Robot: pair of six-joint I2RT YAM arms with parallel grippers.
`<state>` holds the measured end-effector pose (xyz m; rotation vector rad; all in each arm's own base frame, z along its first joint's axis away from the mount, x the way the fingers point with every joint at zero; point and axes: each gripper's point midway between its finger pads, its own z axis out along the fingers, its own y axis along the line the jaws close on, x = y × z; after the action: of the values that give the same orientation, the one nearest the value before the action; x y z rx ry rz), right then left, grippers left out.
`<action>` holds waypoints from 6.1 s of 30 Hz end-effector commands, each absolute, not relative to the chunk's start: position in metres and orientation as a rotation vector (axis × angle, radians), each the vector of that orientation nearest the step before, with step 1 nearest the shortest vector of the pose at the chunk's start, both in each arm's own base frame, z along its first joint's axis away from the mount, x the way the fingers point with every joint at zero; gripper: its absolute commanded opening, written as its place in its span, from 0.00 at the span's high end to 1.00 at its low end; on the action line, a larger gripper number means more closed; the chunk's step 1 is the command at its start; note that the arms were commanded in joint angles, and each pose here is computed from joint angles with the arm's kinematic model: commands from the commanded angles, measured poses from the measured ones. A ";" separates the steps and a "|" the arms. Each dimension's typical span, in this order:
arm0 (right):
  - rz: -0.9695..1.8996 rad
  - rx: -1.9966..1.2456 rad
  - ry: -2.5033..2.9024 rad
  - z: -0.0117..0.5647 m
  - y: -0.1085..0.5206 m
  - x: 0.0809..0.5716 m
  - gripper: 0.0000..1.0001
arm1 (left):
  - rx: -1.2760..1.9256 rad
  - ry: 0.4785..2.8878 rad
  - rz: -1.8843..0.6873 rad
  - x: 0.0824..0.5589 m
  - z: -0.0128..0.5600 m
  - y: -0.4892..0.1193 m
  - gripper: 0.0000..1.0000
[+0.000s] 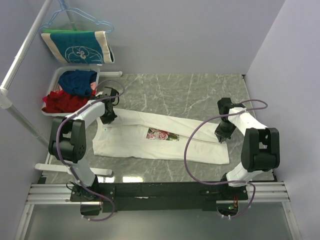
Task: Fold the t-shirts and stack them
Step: Fold the tshirt
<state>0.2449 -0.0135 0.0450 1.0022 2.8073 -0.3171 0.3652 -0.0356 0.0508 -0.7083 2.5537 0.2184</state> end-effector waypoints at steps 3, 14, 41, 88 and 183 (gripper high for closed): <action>-0.441 1.038 2.737 0.055 -0.032 0.241 1.00 | -0.734 2.436 0.236 0.366 0.104 -0.023 0.99; -0.468 1.072 2.771 0.038 -0.041 0.231 1.00 | -0.746 2.453 0.265 0.338 0.108 -0.016 0.99; -0.061 0.780 2.786 0.049 0.040 0.327 0.60 | -0.695 2.397 -0.039 0.387 0.126 -0.057 0.33; 0.030 0.729 2.495 0.102 0.011 0.524 0.60 | -0.451 2.316 -0.168 0.571 0.135 -0.114 0.34; 0.190 0.399 2.641 0.095 0.149 0.487 0.69 | -0.108 2.423 -0.160 0.540 0.099 -0.226 0.99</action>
<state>0.4855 0.1504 0.0905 0.3746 2.6539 0.1900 0.5322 -0.2270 0.0404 -0.1119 2.5287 -0.1682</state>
